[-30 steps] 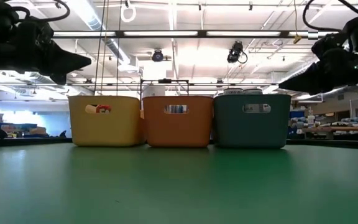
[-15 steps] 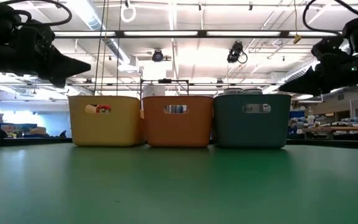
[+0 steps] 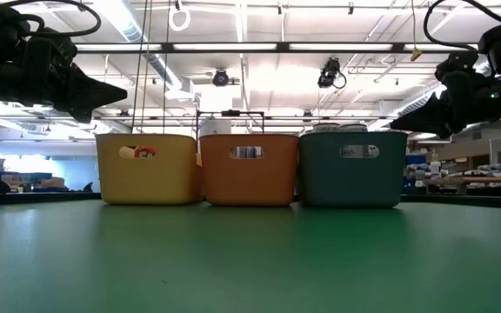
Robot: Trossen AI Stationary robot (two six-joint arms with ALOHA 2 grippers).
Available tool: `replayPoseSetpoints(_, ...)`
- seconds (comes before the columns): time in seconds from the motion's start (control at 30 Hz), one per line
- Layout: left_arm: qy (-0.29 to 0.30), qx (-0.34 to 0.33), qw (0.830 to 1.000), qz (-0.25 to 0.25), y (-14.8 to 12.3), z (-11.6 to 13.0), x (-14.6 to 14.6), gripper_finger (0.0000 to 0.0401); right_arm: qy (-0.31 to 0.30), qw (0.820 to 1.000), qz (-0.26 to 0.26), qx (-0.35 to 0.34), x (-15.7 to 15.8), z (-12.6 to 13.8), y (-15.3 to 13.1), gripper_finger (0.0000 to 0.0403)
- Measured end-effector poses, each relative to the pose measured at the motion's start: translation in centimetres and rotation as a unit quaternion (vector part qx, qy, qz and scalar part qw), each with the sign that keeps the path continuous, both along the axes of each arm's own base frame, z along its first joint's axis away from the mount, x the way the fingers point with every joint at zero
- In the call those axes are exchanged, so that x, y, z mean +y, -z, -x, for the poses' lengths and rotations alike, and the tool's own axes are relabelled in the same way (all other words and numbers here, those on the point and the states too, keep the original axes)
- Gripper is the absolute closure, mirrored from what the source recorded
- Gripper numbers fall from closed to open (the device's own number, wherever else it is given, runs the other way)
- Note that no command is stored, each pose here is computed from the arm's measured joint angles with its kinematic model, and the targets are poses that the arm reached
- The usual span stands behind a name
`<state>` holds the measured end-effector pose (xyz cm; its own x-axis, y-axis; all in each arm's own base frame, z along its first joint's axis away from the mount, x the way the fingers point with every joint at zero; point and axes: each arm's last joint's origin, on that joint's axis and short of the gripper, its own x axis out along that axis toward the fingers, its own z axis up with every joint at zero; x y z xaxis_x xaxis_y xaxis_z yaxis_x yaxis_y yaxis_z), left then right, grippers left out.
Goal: Sort soda cans
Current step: Return to Home Position
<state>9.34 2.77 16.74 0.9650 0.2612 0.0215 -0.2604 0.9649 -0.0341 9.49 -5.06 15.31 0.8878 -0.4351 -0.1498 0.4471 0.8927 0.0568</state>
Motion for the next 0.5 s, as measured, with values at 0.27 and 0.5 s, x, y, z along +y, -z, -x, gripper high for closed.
replayPoseSetpoints(0.27,0.0,0.0,1.0,0.0,0.0,0.0,0.0,0.0397,0.0,1.0,0.0,0.0,0.0,0.0,-0.01,0.04)
replayPoseSetpoints(0.5,0.0,0.0,1.0,0.0,0.0,0.0,0.0,0.0397,0.0,1.0,0.0,0.0,0.0,0.0,-0.01,0.04)
